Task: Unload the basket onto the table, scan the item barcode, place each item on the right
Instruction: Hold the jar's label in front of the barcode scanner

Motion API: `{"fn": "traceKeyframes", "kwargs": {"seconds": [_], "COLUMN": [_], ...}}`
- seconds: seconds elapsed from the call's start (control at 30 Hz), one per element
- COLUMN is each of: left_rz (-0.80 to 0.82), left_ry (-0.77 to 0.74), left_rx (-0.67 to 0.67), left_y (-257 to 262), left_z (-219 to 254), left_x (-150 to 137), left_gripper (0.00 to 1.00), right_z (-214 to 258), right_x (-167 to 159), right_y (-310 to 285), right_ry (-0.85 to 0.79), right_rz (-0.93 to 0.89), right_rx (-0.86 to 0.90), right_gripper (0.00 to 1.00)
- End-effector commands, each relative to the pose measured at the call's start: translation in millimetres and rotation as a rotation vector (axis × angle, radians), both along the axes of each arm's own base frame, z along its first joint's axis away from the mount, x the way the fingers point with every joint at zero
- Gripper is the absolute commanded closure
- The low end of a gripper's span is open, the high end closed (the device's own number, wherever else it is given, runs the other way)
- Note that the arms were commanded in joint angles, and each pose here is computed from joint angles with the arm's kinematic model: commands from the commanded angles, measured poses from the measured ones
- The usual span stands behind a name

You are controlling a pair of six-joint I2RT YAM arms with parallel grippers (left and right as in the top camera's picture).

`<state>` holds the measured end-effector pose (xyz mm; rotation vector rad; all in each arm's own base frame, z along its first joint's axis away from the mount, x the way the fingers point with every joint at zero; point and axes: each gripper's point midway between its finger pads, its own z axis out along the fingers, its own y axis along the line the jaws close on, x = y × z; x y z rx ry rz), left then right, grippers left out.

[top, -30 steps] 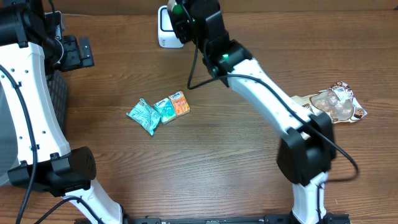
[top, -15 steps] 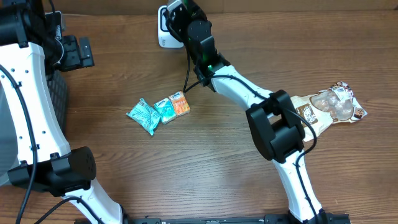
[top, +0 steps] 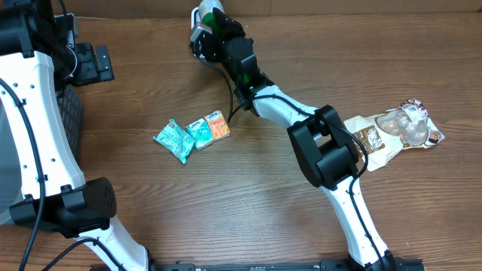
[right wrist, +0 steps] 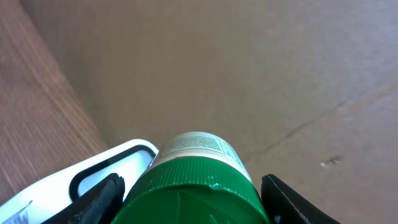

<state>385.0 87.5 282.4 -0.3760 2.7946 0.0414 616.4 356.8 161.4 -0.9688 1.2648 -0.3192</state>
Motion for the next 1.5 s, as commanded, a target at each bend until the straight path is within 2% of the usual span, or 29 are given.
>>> {"fn": "traceKeyframes", "kwargs": {"seconds": [0.0,0.3,0.57,0.87,1.23,1.37,1.47], "left_rz": [-0.013,-0.013,-0.013,-0.013,-0.013,-0.013,-0.013], "left_ry": [-0.004,-0.004,-0.004,-0.004,-0.004,-0.004,-0.004], "left_rx": [0.007,0.007,0.007,0.007,0.007,0.007,0.007], "left_y": [2,2,2,2,2,2,2], "left_z": [2,2,2,2,2,2,2], "left_x": [-1,-1,-1,-1,-1,-1,-1], "left_gripper": [0.01,0.01,0.01,0.01,0.00,0.00,0.01], "right_z": [30,28,32,47,29,7,14], "right_x": [9,8,5,3,7,6,7], "right_y": [-4,-3,2,11,13,12,12], "right_ry": [-0.085,-0.083,-0.168,-0.197,-0.045,0.042,0.017], "right_rz": [0.004,0.024,0.052,0.096,0.117,0.120,0.111], "right_rx": [-0.005,-0.017,-0.144,-0.125,-0.096,-0.120,-0.108], "right_gripper": [0.52,0.52,0.53,0.53,0.53,0.53,0.53]}}
